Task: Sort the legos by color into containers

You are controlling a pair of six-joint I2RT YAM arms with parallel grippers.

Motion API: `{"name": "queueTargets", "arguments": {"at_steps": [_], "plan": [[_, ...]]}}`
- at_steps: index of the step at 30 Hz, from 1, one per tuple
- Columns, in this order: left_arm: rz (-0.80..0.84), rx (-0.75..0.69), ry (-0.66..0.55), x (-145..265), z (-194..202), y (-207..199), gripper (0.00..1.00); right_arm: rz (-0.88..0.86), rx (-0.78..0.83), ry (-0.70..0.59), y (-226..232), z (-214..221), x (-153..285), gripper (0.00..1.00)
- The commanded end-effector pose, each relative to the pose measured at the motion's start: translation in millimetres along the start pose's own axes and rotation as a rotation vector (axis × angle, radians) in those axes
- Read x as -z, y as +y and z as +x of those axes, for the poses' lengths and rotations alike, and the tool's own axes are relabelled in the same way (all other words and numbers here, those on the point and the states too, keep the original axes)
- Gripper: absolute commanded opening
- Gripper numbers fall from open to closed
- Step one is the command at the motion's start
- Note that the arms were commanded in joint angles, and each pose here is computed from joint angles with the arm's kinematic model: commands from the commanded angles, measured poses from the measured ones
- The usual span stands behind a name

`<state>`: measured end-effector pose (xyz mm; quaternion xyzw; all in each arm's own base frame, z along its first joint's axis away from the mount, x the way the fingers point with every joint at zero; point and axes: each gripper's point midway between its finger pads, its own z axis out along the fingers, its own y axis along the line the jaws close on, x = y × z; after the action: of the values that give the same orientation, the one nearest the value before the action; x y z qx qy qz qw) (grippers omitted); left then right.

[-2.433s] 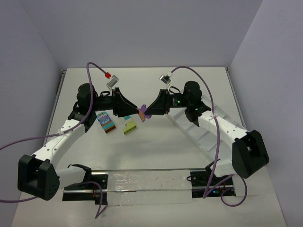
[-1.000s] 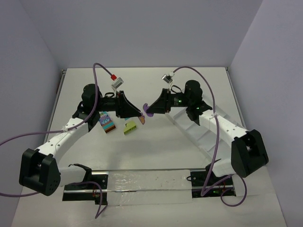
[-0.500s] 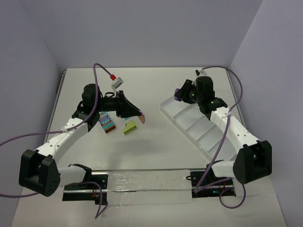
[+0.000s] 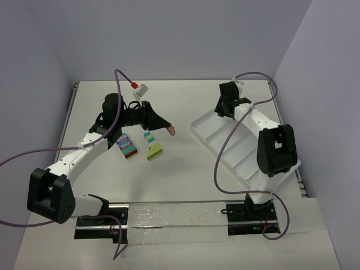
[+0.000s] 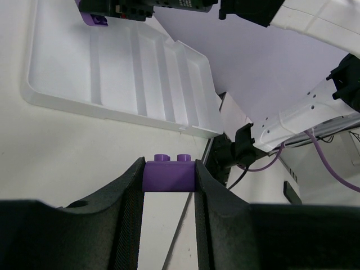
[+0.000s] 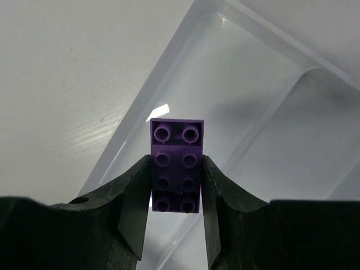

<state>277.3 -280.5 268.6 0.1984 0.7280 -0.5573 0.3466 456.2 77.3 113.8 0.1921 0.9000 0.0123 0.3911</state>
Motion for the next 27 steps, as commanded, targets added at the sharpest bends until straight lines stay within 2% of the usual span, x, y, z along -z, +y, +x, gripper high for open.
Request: {"name": "queueTargets", "arguments": {"at_steps": [1, 3, 6, 9, 15, 20, 24, 27], "plan": [[-0.046, -0.043, -0.066, 4.3, -24.4, -11.1, 0.00, 0.026, -0.007, -0.034, 4.6, -24.7, -17.9, 0.19], [-0.056, -0.039, -0.068, 4.7, -24.6, -10.0, 0.00, 0.036, -0.010, -0.029, 5.4, -26.7, -24.0, 0.30], [-0.065, -0.038, -0.067, 4.5, -24.9, -9.0, 0.00, 0.049, -0.018, -0.002, 4.2, -20.4, -36.2, 0.36], [-0.068, -0.037, -0.069, 3.9, -26.4, -8.4, 0.00, 0.063, -0.023, 0.020, 0.6, -13.6, -44.6, 0.38], [-0.064, -0.020, -0.069, 1.3, -29.7, -9.3, 0.00, 0.076, -0.015, 0.036, -2.1, -9.2, -52.4, 0.51], [-0.069, 0.001, -0.051, -10.5, -29.3, -5.9, 0.00, 0.071, -0.003, 0.034, -1.1, -11.6, -48.6, 0.75], [-0.091, -0.001, -0.037, -25.9, -30.3, -1.5, 0.00, 0.059, -0.004, 0.013, -1.1, -21.7, -34.4, 0.76], [-0.112, 0.003, -0.018, -41.8, -31.2, 3.6, 0.00, 0.023, -0.021, -0.032, 2.1, -39.0, -8.2, 0.76]]}}
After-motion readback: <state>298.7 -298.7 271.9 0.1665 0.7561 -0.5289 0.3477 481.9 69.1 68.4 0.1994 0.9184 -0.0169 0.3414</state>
